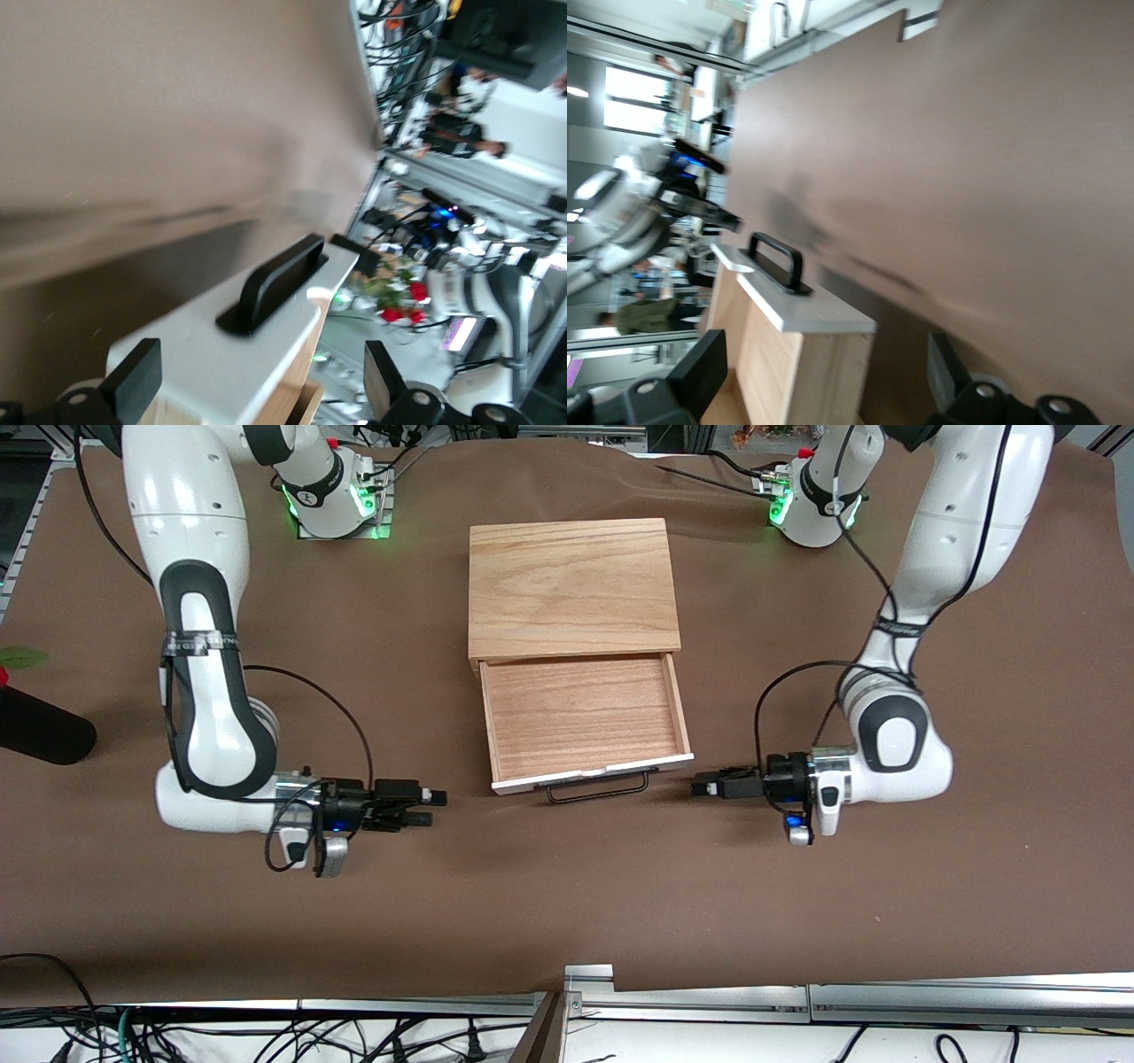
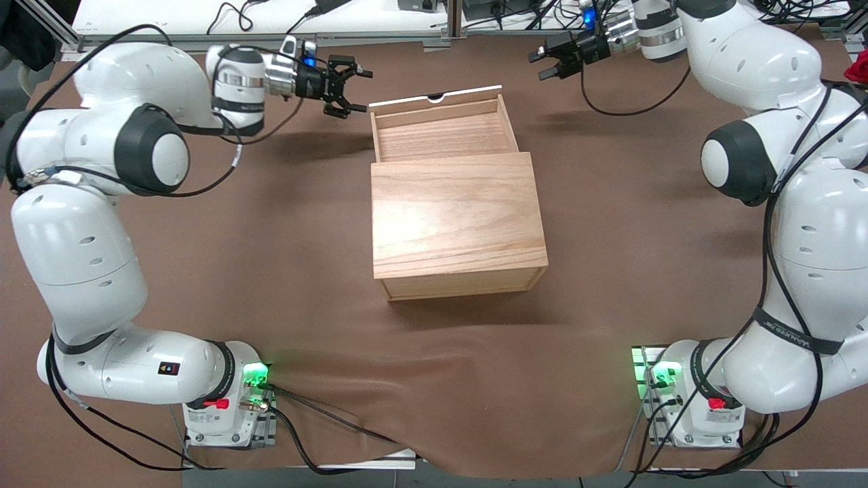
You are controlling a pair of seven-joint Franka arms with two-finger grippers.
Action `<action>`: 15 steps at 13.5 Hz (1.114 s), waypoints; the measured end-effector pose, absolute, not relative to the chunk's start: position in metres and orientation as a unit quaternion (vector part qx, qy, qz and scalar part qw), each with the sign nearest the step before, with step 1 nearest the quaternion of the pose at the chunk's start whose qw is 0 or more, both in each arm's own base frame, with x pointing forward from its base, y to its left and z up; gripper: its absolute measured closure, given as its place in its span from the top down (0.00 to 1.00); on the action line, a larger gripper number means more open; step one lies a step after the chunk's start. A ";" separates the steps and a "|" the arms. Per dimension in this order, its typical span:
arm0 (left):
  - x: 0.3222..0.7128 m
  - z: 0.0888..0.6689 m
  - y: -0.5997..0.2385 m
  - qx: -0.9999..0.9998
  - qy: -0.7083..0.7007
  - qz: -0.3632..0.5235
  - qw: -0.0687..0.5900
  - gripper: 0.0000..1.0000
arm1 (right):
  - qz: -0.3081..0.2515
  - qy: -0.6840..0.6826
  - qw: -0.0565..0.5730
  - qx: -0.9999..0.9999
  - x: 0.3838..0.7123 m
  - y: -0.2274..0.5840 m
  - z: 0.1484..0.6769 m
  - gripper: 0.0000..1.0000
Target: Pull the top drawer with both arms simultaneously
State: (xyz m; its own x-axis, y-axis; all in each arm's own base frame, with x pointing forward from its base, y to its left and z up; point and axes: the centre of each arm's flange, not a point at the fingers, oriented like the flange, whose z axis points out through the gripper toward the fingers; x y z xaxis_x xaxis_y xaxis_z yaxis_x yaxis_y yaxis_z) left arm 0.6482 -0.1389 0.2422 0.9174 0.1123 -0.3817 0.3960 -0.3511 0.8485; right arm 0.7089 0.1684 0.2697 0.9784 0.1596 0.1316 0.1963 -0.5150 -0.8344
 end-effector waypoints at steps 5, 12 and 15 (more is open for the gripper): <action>0.627 0.369 -0.092 0.907 0.107 -0.125 0.387 1.00 | 0.018 -0.134 0.326 -0.935 0.705 0.128 0.315 1.00; 0.565 0.494 -0.037 0.995 -0.033 -0.055 0.080 1.00 | 0.032 -0.119 0.134 -0.983 0.705 0.102 0.391 1.00; 0.558 0.529 -0.028 0.998 -0.047 -0.023 0.028 1.00 | 0.065 -0.099 0.102 -0.988 0.688 0.072 0.431 1.00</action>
State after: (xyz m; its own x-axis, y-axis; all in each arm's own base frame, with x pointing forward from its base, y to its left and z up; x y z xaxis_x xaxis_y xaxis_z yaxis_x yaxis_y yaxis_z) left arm 0.5583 -0.0278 0.5291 0.9946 -0.0947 -0.0423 -0.0922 -0.9940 0.0583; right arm 0.6876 0.0716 0.4312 0.9719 0.2094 -0.1076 0.1830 -0.9594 -0.2144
